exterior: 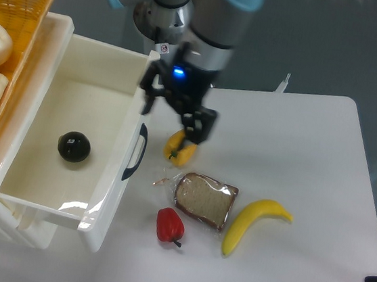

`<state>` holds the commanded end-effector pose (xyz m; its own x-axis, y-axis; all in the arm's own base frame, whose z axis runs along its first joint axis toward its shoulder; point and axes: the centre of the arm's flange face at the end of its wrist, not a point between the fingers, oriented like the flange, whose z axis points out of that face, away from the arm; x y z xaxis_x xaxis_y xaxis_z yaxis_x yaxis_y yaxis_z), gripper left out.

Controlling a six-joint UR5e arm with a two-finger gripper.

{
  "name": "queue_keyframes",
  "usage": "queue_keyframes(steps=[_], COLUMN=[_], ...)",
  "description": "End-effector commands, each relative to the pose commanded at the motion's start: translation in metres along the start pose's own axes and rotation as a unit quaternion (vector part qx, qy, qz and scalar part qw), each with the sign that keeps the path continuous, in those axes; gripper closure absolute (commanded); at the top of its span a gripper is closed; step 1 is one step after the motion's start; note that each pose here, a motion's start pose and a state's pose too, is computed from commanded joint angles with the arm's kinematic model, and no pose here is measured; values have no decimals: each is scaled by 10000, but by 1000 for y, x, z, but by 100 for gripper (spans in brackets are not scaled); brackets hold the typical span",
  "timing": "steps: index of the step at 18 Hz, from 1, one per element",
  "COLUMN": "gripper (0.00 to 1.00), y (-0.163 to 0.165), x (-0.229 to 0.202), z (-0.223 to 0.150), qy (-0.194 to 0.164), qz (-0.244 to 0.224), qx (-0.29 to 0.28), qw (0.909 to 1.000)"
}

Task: Place the mangosteen in the upper white drawer

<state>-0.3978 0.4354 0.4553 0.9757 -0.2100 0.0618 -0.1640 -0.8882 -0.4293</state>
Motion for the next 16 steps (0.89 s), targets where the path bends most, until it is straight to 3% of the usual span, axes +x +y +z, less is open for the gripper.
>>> queue_keyframes(steps=[4, 8, 14, 16], gripper=[0, 0, 0, 0], y=[36, 64, 109, 111], x=[-29, -56, -111, -121], z=[42, 67, 101, 105], qy=[66, -167, -110, -14], qz=[-190, 194, 383, 790], qx=[-920, -1893, -1961, -1967], qw=[9956, 9816, 9798, 9773])
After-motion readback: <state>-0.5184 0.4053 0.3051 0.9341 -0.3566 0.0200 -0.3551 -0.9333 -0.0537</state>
